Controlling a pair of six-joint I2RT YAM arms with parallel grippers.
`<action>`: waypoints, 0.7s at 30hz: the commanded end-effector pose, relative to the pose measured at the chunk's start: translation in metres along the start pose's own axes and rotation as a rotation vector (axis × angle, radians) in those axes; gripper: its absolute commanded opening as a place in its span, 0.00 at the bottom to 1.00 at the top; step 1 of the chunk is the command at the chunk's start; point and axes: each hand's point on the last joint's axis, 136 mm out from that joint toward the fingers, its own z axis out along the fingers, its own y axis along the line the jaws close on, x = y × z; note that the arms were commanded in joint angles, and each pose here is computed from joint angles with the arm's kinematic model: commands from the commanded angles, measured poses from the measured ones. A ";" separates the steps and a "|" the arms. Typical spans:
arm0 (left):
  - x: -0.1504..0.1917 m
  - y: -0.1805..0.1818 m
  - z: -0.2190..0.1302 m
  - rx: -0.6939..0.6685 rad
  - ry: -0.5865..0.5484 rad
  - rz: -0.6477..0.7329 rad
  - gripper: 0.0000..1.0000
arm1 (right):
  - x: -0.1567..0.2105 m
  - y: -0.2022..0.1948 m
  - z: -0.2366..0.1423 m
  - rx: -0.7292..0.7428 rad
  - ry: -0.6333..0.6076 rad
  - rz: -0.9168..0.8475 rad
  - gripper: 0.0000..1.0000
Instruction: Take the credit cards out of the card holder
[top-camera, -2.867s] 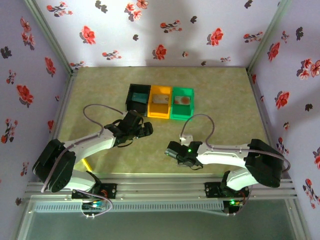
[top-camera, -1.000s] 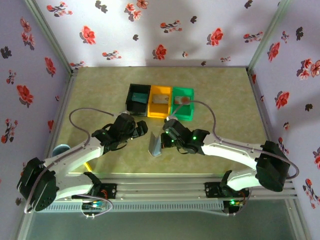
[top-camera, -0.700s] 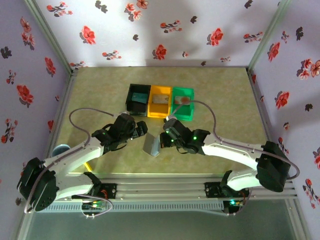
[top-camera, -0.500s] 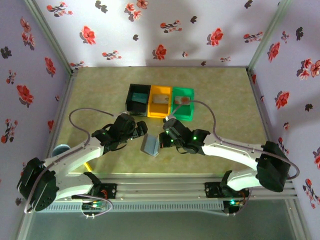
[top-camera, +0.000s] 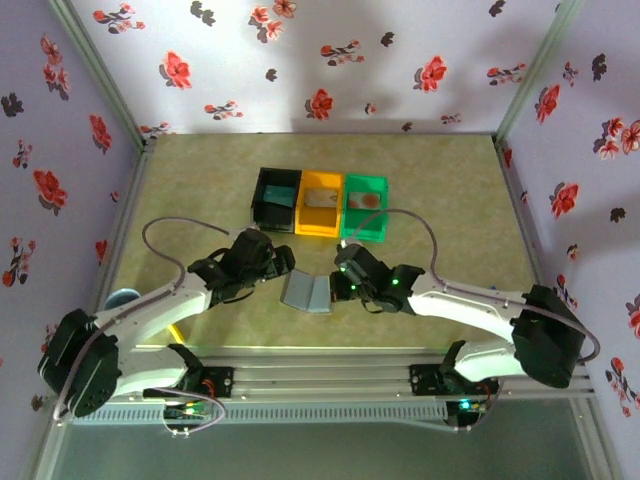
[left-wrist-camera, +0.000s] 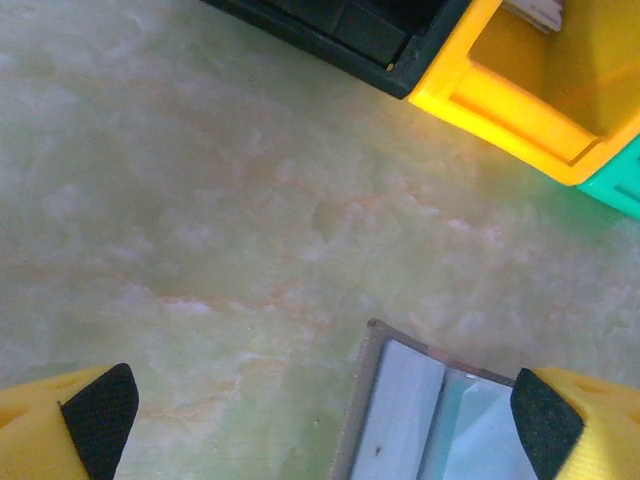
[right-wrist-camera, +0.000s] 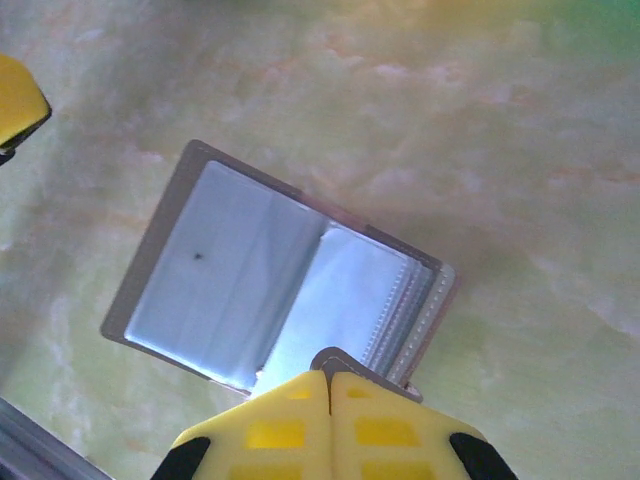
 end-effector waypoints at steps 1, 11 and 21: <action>0.000 -0.006 0.002 0.012 0.007 -0.012 1.00 | -0.004 -0.008 -0.004 0.004 -0.033 0.008 0.00; 0.002 -0.008 0.006 0.016 0.022 -0.009 1.00 | -0.010 0.011 -0.010 -0.102 -0.044 -0.016 0.00; 0.006 -0.005 0.008 0.013 0.028 -0.014 1.00 | -0.025 0.049 -0.016 -0.257 -0.062 -0.040 0.00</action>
